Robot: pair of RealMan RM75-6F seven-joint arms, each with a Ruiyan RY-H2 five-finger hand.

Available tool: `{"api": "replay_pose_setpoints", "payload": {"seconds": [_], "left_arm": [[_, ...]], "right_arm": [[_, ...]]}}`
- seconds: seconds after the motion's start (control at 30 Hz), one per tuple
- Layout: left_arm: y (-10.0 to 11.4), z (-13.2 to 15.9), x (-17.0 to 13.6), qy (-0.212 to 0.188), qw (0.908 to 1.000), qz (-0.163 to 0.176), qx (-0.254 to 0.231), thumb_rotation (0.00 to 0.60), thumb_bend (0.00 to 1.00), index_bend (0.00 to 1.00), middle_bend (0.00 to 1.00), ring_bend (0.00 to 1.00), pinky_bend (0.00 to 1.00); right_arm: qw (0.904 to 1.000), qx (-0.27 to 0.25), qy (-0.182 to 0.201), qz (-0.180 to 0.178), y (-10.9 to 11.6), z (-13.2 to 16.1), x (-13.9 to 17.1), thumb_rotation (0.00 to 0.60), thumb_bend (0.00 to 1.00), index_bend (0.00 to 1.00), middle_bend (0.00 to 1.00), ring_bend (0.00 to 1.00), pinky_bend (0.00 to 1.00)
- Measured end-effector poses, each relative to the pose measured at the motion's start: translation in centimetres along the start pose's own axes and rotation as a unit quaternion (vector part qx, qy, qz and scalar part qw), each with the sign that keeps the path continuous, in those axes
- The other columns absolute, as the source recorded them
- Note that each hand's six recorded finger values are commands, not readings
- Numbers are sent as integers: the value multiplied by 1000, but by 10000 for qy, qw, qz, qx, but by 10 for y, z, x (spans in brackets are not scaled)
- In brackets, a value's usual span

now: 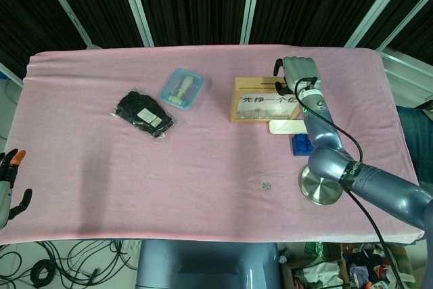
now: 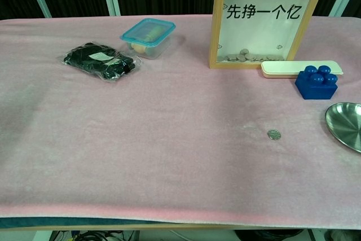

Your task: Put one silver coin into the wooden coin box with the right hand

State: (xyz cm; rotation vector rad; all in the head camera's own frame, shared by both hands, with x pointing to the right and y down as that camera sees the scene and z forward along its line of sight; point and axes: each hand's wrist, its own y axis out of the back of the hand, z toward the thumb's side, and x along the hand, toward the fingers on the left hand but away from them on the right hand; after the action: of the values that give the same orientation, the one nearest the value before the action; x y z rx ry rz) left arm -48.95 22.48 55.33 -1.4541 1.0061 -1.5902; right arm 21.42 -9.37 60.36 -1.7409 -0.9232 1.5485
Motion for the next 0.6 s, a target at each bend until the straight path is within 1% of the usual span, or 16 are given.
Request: {"api": "replay_pose_setpoints", "payload": {"seconds": [0.03, 0.07, 0.1, 0.13, 0.17, 0.2, 0.23, 0.3, 0.33, 0.4, 0.43, 0.53, 0.6], "left_arm": [[0, 0, 0, -2, 10000, 0, 1, 600, 403, 66, 44, 29, 0], [0, 0, 0, -5, 10000, -3, 2, 600, 403, 66, 44, 29, 0], [0, 0, 0, -7, 10000, -6, 2, 600, 403, 66, 44, 29, 0], [0, 0, 0, -10, 10000, -7, 0, 600, 403, 66, 44, 29, 0], [0, 0, 0, -15, 10000, -8, -4, 600, 403, 66, 44, 29, 0], [0, 0, 0, -21, 10000, -10, -7, 600, 403, 66, 44, 29, 0], [0, 0, 0, -26, 10000, -11, -9, 600, 403, 66, 44, 29, 0], [0, 1, -1, -39, 10000, -16, -11, 600, 403, 67, 44, 29, 0], [0, 1, -1, -44, 10000, -19, -12, 600, 402, 66, 44, 29, 0], [0, 2, -1, -65, 10000, -27, -12, 600, 403, 67, 44, 29, 0], [0, 2, -1, -76, 10000, -29, -12, 600, 403, 67, 44, 29, 0], [0, 3, -2, -106, 9999, -33, -5, 600, 403, 67, 44, 29, 0], [0, 3, -2, -126, 9999, -28, 15, 600, 403, 67, 44, 29, 0]], "right_arm": [[10000, -30, 12, -28, 2, 1, 1, 600, 388, 438, 928, 996, 1000], [10000, -61, 27, -54, 4, 1, 2, 600, 381, 438, 881, 974, 999], [9999, -99, 50, -83, 6, 2, 5, 600, 369, 437, 803, 924, 981], [9998, -127, 67, -102, 7, 1, 7, 600, 345, 432, 701, 846, 939], [9998, -155, 85, -116, 8, 1, 11, 600, 317, 422, 611, 769, 878], [9997, -194, 106, -126, 9, 0, 16, 600, 288, 406, 525, 687, 796], [9996, -227, 118, -127, 10, -2, 21, 600, 256, 381, 435, 594, 693], [9994, -297, 151, -103, 9, -6, 36, 600, 231, 334, 304, 451, 530], [9993, -318, 165, -84, 9, -9, 43, 600, 228, 324, 278, 421, 498], [9992, -341, 193, -30, 7, -17, 63, 600, 221, 304, 204, 339, 402], [9992, -340, 196, -9, 5, -22, 73, 600, 221, 299, 180, 314, 375], [9993, -306, 208, -8, -2, -40, 108, 600, 221, 290, 154, 292, 346], [9995, -214, 195, -146, -5, -56, 129, 600, 221, 285, 154, 292, 334]]}}
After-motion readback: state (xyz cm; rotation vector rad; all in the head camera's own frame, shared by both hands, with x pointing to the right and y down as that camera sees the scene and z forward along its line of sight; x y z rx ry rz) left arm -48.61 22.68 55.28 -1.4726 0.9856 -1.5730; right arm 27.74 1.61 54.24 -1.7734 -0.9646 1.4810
